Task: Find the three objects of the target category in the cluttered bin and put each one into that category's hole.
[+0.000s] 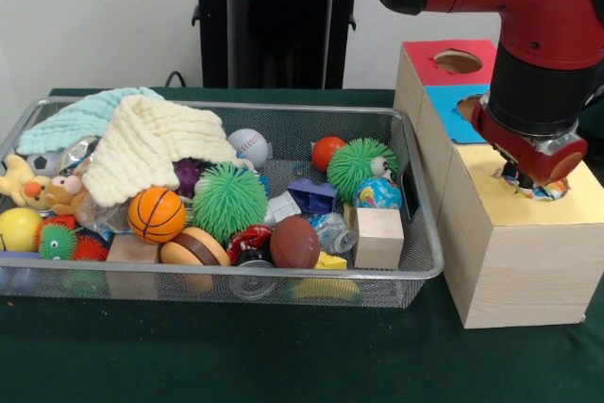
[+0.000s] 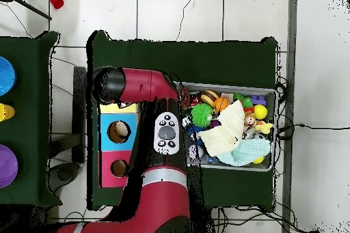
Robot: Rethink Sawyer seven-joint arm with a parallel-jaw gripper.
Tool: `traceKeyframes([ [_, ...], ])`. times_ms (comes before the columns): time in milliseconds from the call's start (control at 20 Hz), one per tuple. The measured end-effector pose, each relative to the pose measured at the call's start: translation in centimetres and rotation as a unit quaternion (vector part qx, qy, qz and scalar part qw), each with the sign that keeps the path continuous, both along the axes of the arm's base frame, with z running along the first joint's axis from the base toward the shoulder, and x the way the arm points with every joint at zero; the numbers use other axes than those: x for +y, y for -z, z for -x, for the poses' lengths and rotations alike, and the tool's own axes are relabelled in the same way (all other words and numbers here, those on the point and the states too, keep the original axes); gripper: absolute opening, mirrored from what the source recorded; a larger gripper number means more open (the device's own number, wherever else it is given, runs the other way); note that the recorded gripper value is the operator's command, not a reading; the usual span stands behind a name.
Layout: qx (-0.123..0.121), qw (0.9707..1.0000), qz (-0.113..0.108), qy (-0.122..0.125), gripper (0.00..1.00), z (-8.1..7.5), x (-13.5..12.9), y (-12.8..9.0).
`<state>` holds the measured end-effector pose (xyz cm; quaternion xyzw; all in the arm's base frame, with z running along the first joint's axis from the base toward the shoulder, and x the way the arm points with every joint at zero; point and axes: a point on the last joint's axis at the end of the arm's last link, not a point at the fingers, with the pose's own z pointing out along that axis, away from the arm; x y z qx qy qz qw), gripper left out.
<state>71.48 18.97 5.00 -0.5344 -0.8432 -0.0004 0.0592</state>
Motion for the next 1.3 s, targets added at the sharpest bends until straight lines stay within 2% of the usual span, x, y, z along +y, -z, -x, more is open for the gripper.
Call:
traceKeyframes([
  [500,0.02,0.9998,-0.007,0.001,0.0,-0.4,-0.2,-0.8],
  [950,0.044,0.9988,-0.022,0.004,0.0,-1.0,-0.5,-1.7],
  [1000,0.044,0.9987,-0.023,0.005,1.0,-1.1,-0.5,-1.8],
  [1150,0.05,0.9983,-0.028,0.0,1.0,-1.4,0.0,-3.2],
  [1300,0.053,0.9983,-0.025,-0.002,1.0,-1.7,-0.6,-4.2],
])
